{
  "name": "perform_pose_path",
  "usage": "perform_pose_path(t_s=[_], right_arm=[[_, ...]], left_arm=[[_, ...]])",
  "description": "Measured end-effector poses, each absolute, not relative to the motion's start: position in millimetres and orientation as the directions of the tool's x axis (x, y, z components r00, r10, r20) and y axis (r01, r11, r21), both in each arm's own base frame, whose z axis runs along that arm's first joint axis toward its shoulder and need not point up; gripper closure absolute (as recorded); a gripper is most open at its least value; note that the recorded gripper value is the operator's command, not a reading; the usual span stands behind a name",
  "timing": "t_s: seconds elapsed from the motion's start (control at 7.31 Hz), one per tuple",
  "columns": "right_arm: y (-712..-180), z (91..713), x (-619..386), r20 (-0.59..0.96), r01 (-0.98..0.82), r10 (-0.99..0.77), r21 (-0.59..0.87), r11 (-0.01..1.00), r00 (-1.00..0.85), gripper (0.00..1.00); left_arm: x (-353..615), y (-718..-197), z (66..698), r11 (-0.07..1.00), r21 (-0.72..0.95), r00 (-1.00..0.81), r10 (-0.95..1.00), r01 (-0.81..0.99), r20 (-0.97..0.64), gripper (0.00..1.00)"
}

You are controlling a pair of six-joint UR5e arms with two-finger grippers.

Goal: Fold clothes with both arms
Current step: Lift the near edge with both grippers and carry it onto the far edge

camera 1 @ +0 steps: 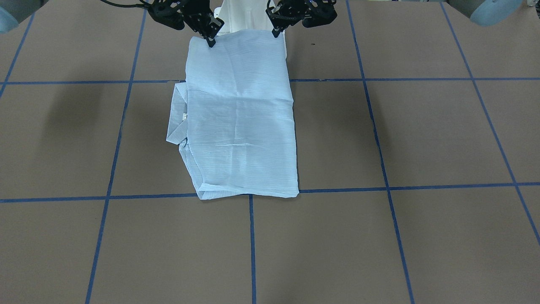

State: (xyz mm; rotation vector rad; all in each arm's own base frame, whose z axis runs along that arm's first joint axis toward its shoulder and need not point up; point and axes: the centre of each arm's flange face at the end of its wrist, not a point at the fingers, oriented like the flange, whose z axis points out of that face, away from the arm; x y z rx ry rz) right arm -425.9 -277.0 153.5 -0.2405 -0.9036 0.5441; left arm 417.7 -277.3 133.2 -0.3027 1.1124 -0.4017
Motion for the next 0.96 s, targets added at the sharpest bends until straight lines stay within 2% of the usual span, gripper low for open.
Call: perform_pose_path(t_s=[0.55, 0.96], right_arm=[[-389, 167, -454, 0.712, -0.367, 0.381, -0.183, 0.912, 0.590, 1.00], [-470, 209, -495, 0.730, -0.391, 0.350, -0.123, 0.912, 0.586, 1.00]], left_arm=[[436, -400, 155, 0.856, -0.409, 0.321, -0.502, 0.317, -0.803, 1.00], [462, -470, 191, 0.839, -0.394, 0.302, -0.512, 0.374, -0.804, 1.00]])
